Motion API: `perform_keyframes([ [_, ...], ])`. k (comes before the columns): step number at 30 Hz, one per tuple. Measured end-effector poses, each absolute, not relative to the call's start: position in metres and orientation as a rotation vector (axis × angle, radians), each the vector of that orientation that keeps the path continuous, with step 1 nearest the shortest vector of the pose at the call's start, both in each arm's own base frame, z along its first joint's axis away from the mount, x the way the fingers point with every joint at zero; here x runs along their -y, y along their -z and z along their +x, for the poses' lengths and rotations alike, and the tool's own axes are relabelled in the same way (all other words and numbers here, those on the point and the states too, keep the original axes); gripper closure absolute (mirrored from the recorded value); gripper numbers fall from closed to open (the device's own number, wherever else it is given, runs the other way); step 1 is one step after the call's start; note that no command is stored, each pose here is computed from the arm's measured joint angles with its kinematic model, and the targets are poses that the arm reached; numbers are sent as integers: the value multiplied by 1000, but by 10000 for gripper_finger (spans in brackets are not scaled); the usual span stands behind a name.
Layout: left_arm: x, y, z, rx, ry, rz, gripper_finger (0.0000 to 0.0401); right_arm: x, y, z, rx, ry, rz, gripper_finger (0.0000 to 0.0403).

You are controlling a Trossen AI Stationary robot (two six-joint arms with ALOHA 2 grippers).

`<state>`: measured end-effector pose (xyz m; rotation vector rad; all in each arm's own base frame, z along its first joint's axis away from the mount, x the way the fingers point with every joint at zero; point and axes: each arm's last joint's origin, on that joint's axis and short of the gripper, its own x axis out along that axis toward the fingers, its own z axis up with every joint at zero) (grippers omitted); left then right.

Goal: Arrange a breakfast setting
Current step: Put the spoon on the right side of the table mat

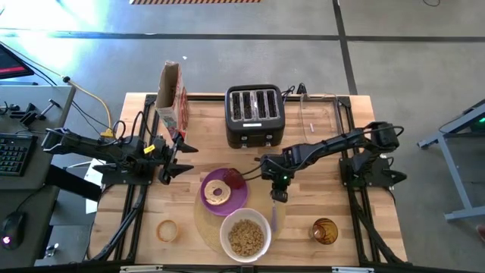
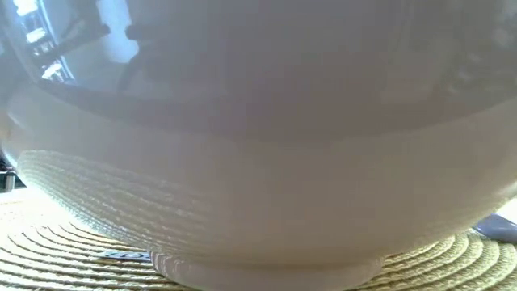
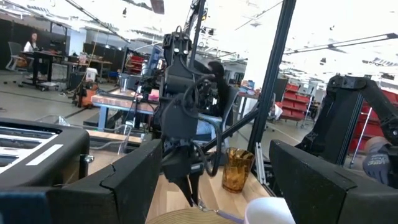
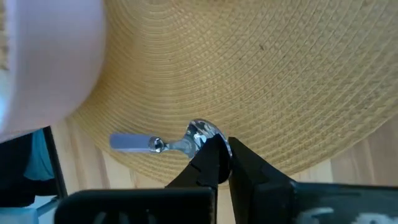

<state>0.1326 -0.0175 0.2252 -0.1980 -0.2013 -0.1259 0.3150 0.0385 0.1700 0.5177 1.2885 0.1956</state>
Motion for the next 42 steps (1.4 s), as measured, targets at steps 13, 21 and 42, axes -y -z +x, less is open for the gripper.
perform_keyframes([
  [13,18,-225,133,200,126,-197,114,-38,-160,320,-1296,-183,518,402],
  [21,18,-225,133,201,126,-198,114,-37,-159,318,-1310,-129,496,402],
  [42,18,-225,133,201,126,-198,114,-35,-158,316,-1322,-33,495,368],
])
